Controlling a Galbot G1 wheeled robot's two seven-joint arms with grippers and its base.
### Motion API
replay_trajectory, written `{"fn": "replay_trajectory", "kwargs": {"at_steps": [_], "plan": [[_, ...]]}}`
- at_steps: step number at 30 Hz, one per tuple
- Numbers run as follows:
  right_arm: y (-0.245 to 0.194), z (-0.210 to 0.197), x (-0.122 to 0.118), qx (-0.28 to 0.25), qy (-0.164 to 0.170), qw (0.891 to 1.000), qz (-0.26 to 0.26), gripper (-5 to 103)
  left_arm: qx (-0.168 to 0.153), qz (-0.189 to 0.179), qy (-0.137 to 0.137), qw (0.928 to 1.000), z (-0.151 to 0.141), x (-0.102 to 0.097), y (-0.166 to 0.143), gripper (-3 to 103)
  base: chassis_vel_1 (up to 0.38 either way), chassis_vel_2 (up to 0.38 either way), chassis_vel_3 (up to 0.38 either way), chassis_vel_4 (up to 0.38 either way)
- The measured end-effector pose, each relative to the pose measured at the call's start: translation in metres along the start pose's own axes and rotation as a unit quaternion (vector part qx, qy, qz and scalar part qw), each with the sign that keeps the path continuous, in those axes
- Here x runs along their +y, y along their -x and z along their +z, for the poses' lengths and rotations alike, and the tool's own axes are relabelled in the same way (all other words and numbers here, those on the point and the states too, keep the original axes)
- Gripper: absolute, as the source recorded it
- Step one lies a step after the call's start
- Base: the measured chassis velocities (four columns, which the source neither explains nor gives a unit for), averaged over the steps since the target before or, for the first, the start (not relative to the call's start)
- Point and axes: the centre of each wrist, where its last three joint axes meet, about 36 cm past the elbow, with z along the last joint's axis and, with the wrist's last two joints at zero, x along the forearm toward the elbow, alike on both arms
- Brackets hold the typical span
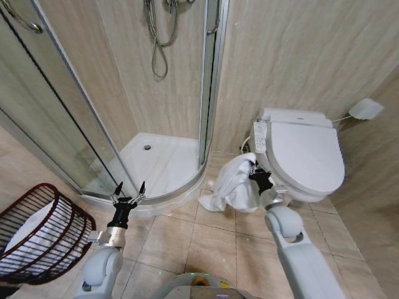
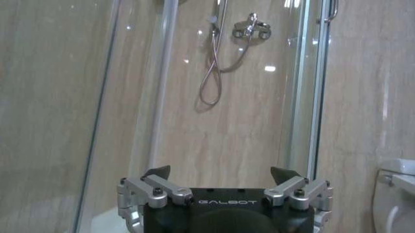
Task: Discard the used towel into the hamper.
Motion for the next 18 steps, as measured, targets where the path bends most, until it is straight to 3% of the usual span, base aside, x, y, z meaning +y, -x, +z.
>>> {"fn": "replay_trajectory", "kwargs": {"at_steps": [5,18], "plan": [[-0.012,-0.021,-0.001,-0.016,0.0,1.0,-0.003,4,-0.005,-0.001,0.001,1.0,-0.004,0.002,0.0,100,0.0,0.0,0.0,0.0],[-0.037,-0.029,0.002,-0.014,0.003,1.0,0.007,4,-0.012,0.0,0.003,0.9999,-0.012,0.0,-0.001,100,0.0,0.0,0.0,0.0]]}}
